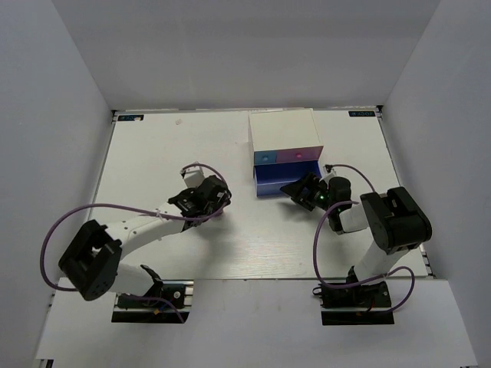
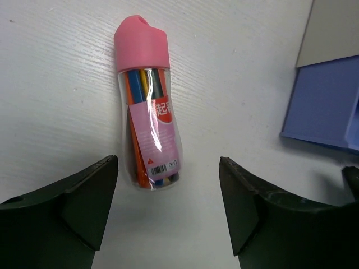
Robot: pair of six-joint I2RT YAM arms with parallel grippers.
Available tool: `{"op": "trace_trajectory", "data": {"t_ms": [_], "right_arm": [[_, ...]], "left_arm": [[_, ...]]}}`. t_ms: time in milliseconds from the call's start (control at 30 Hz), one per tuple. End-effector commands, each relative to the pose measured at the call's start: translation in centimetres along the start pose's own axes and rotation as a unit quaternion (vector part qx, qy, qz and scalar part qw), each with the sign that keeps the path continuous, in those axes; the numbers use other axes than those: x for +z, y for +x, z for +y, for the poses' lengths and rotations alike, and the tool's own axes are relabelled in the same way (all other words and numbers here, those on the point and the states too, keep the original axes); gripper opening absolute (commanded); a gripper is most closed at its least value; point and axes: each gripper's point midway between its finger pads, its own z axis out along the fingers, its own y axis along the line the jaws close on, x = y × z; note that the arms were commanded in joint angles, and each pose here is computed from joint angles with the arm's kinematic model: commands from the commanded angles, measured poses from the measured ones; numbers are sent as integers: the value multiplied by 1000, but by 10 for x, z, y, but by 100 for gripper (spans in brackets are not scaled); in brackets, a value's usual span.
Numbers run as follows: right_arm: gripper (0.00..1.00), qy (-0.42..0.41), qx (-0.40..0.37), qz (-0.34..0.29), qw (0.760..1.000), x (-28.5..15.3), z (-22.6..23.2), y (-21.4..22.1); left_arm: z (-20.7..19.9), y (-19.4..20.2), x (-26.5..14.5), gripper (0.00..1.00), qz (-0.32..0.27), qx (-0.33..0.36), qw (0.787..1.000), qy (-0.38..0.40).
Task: Sort the stationery into containers
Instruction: Open the drawer, then grab a piece of stationery with the left arm, then place the stationery into the container
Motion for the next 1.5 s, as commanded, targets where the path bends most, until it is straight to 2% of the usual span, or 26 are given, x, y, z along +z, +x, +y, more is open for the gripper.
{"op": "trace_trajectory", "data": {"t_ms": [0,200,400,500,567,600,667,733,833,900,967,1033,1133,1200,1267,1367,1400,1467], "right_arm": [[87,6,-4,12,1000,-11,-4,9],[86,4,-4,6,1000,-22,-3,11],[84,-2,-8,0,1000,-22,0,5],[84,-6,-11,-1,1000,-22,2,2],[84,-10,-14,-4,1000,-21,4,0],[84,-13,-14,-5,1000,-22,6,-1],[84,-19,-17,-6,1000,-22,9,-2],[84,-21,-18,-8,1000,-22,10,-4],[84,-26,-19,-4,999,-24,11,-1],[84,-27,-20,-3,999,-24,12,-1],[84,-27,-22,-2,999,-24,11,0],[84,-30,-26,-4,999,-24,13,-2],[84,-33,-31,-5,999,-23,14,-3],[84,-34,-33,-6,999,-24,14,-3],[84,-33,-34,-6,999,-24,13,-3],[84,-34,-41,-6,999,-23,14,-4],[84,-34,-39,-8,999,-23,14,-5],[84,-34,-44,-9,998,-24,14,-5]], "left_arm": [[-2,-3,7,82,19,33,999,-16],[12,9,22,74,51,74,994,-55],[20,16,29,73,72,92,990,-81],[23,19,32,65,73,91,990,-79],[22,21,34,55,77,95,990,-75],[22,21,34,46,77,95,990,-75],[26,24,37,39,82,98,989,-78],[20,17,35,33,73,111,989,-62],[-9,-3,24,25,42,130,991,5],[-39,-17,9,19,17,185,979,89],[-49,-24,-1,17,3,242,961,133],[-51,-36,-12,16,-26,259,953,152],[-60,-48,-25,13,-75,311,926,199],[-76,-55,-41,13,-113,359,890,257],[-85,-47,-45,13,-115,418,852,294],[-108,-44,-46,13,-108,469,811,332],[-110,-37,-35,13,-96,500,794,331],[-127,-41,-33,13,-99,515,779,344]]}}
